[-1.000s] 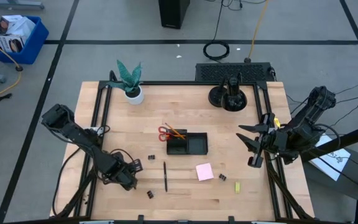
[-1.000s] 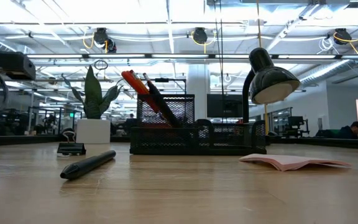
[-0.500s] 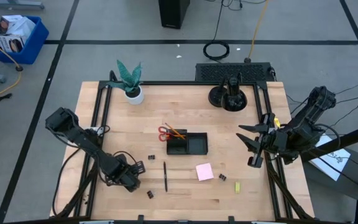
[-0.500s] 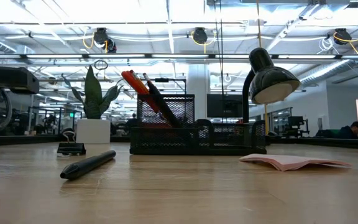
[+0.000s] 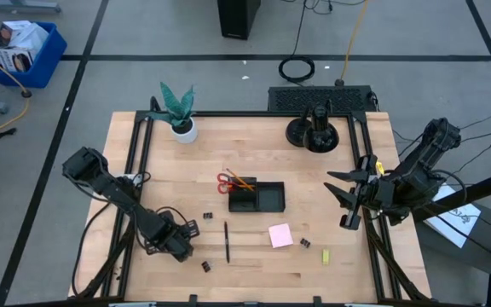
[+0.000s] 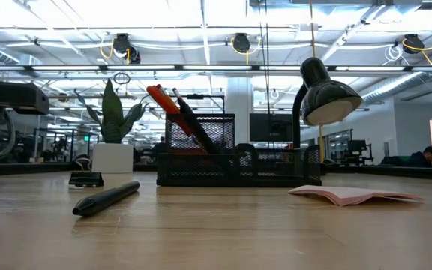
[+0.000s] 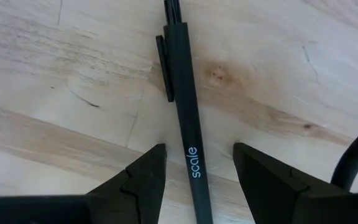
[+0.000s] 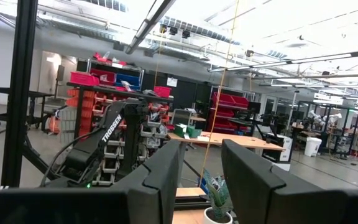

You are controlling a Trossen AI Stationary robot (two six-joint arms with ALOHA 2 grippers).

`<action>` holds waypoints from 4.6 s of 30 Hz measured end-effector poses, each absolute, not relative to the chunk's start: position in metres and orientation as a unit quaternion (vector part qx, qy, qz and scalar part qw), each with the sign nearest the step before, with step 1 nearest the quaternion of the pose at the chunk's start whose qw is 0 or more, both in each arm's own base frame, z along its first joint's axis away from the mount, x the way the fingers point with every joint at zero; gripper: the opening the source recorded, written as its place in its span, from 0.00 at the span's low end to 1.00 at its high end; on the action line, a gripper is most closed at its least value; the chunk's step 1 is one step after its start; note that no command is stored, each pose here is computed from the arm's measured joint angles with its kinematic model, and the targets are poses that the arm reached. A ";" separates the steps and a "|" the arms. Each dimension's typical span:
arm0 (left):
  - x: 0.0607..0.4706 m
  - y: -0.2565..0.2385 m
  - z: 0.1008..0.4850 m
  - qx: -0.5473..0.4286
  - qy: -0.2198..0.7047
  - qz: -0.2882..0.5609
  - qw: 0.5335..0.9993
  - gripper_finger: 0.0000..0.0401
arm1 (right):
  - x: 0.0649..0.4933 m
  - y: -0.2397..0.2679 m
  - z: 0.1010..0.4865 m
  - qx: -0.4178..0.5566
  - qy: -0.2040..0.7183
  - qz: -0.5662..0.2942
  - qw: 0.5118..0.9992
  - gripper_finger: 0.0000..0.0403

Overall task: Pick and place office supplies into organizer
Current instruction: Put the left black pen into the desk organizer

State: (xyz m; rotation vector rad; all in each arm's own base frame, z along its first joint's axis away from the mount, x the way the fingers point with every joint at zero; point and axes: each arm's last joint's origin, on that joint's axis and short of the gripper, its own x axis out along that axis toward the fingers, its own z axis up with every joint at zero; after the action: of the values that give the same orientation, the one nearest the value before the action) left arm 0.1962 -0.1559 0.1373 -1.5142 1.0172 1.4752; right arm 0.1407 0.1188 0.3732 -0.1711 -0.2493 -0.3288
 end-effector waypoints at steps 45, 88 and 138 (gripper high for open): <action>0.195 -0.142 0.139 -0.564 0.387 0.609 0.403 0.24 | 0.141 0.119 0.373 -0.084 -0.124 -0.163 0.975 0.29; 0.197 -0.141 0.139 -0.562 0.383 0.599 0.421 0.13 | 0.141 0.119 0.373 -0.086 -0.123 -0.164 0.975 0.29; 0.193 -0.127 0.180 -0.585 0.281 0.536 0.540 0.13 | 0.140 0.117 0.375 -0.089 -0.127 -0.167 0.974 0.29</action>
State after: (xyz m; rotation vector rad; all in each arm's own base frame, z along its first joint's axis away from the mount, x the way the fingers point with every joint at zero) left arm 0.1926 -0.1272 0.1804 -1.3905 0.6675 1.2738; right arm 0.1397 0.1174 0.3748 -0.1789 -0.2559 -0.3372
